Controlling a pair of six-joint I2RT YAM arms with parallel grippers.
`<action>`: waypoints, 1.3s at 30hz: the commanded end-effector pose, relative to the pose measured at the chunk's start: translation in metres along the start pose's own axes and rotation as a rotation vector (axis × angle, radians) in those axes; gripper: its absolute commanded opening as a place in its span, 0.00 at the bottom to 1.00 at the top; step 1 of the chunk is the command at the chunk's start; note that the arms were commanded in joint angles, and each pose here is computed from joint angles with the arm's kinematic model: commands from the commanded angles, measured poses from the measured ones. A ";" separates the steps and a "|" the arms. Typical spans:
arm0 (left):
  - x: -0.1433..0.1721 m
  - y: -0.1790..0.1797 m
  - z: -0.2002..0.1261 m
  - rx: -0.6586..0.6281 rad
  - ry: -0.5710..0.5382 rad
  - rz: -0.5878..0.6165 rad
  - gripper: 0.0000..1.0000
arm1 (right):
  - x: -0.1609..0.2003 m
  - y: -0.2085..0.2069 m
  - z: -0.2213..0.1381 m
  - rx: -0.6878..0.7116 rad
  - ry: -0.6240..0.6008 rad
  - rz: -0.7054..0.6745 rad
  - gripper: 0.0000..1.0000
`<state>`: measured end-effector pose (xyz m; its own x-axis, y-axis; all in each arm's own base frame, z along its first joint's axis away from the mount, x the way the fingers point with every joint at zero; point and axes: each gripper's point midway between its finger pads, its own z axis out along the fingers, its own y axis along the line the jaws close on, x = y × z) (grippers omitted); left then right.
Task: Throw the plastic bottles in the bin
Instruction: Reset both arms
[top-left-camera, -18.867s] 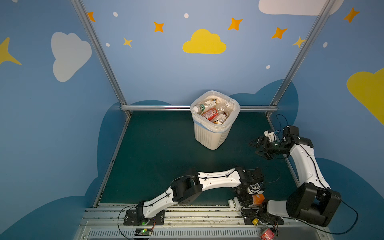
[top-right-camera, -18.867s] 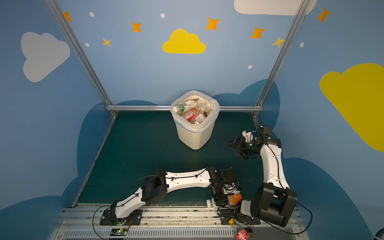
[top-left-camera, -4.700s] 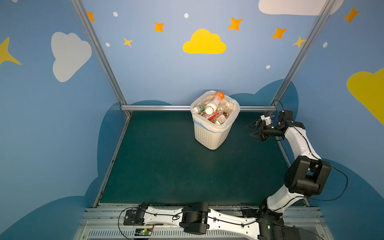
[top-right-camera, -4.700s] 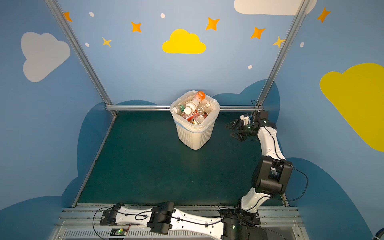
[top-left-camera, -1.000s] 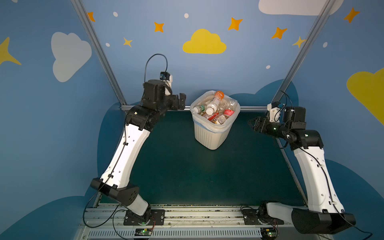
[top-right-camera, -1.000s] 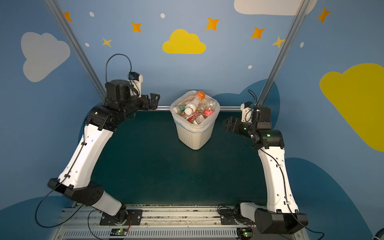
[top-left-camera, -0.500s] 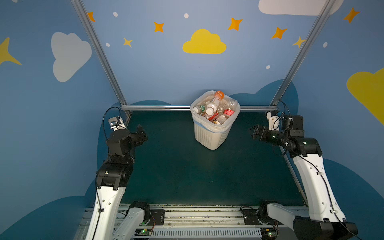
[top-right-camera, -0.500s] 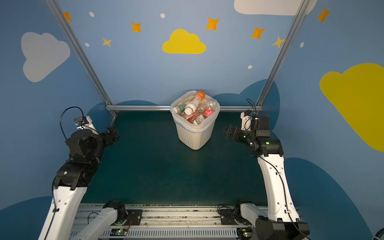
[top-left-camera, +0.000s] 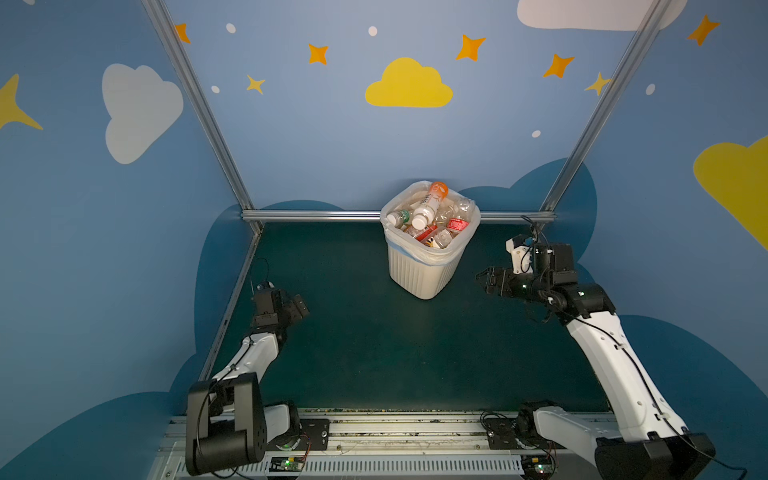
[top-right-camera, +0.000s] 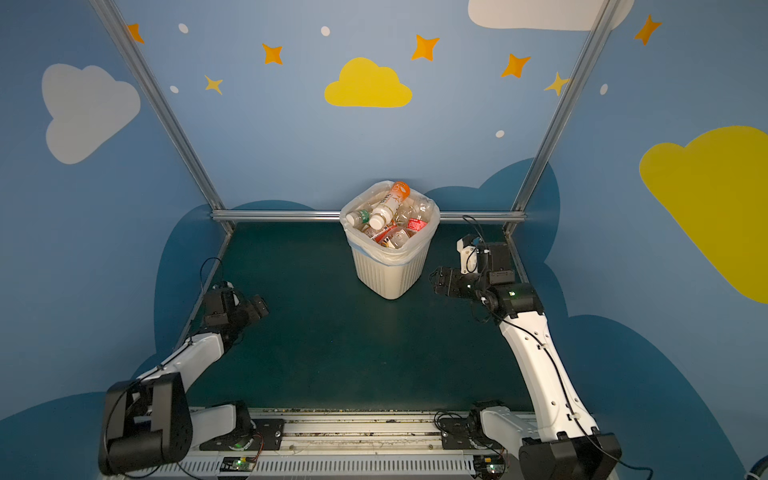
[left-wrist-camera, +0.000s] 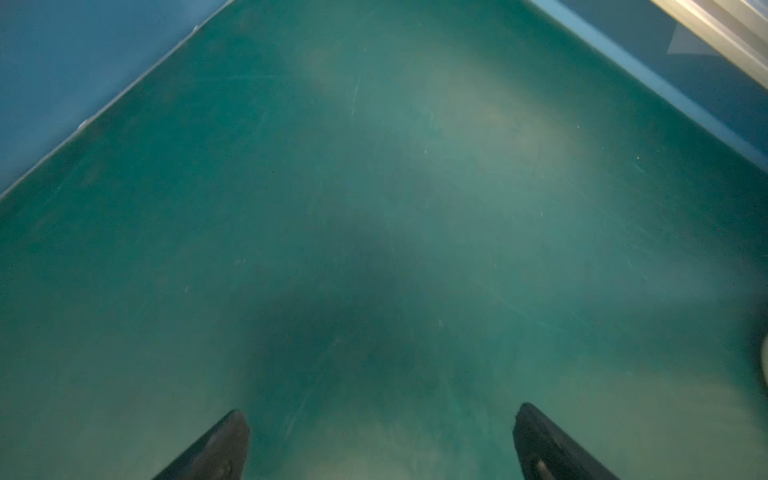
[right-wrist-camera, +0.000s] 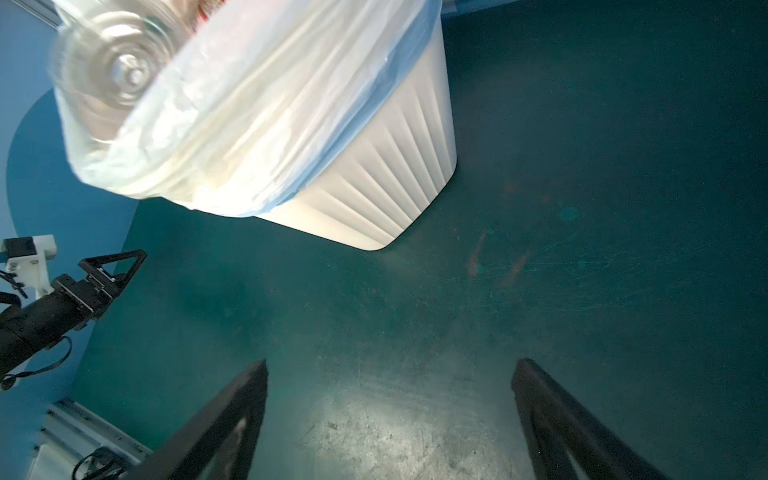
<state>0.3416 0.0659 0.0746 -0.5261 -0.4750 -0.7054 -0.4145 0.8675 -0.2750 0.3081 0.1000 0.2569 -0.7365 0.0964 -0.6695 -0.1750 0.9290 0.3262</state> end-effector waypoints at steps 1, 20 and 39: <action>-0.044 -0.015 0.010 0.043 -0.220 0.052 1.00 | -0.018 -0.006 0.000 0.037 -0.116 -0.045 0.93; -0.019 -0.042 0.024 -0.026 -0.296 0.245 1.00 | -0.002 -0.138 0.099 0.407 -0.303 -0.075 0.93; -0.018 -0.044 0.029 -0.011 -0.269 0.251 1.00 | 0.037 -0.162 0.134 0.379 -0.407 -0.149 0.96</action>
<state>0.3851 0.0426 0.0774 -0.3983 -0.2006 -0.8951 -0.3182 0.9454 -0.0703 0.3864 -0.0018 0.0717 -0.4642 0.0253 -0.8854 0.0603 0.9982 -0.0031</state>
